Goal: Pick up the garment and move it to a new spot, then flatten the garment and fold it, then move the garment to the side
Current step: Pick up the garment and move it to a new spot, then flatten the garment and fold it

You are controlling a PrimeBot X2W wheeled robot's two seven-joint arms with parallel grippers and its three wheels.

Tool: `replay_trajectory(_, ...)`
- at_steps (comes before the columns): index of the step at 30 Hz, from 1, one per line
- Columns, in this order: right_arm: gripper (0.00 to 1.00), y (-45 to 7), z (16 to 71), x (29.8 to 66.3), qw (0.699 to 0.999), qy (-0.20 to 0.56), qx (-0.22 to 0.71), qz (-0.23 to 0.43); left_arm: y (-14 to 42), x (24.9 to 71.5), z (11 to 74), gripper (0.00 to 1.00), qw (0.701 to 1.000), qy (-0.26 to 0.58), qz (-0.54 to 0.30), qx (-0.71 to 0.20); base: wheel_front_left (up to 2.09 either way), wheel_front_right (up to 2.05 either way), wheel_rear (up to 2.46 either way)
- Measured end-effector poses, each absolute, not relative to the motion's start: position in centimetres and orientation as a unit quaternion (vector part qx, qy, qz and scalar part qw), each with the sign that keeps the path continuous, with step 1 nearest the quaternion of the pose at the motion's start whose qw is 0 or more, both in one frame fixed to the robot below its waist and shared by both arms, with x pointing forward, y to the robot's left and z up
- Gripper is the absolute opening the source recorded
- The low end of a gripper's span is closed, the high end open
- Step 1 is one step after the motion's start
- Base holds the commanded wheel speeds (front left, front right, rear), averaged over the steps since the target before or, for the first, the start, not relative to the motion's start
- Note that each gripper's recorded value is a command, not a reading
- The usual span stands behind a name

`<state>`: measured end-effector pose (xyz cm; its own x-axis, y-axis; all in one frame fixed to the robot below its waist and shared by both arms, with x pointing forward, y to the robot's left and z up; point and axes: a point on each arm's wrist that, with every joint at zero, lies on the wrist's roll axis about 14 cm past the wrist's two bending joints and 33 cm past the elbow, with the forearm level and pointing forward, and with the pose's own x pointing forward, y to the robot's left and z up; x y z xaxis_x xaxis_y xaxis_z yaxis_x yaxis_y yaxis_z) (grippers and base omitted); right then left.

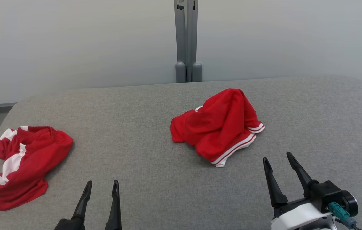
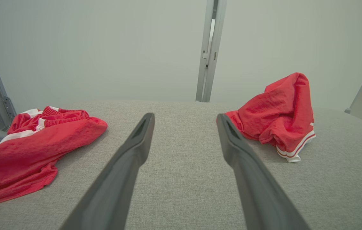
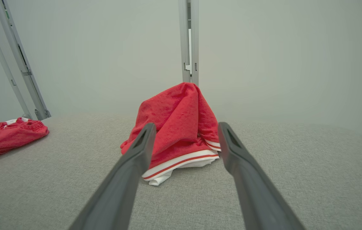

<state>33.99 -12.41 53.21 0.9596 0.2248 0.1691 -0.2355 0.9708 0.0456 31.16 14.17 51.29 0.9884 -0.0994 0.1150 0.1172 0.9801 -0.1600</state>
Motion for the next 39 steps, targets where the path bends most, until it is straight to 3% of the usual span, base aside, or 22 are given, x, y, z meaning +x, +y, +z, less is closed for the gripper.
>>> replay_trajectory(25, 1.00, -12.9, 52.3, 34.4, 0.991, -0.066, 0.045, 0.108, 13.7, 31.4, 50.9, 1.00, 0.994, -0.046, -0.060, -0.081, 0.00, 0.00, 0.00)
replay_trajectory(33, 1.00, -14.6, 51.0, 34.5, 0.995, -0.047, 0.043, 0.081, 10.4, 33.5, 51.6, 1.00, 0.988, -0.051, -0.117, -0.085, 0.00, 0.00, 0.00)
replay_trajectory(39, 1.00, -16.6, 50.8, 34.4, 0.997, -0.045, 0.040, 0.049, 4.7, 34.7, 52.2, 1.00, 0.968, -0.048, -0.218, -0.111, 0.00, 0.00, 0.00)
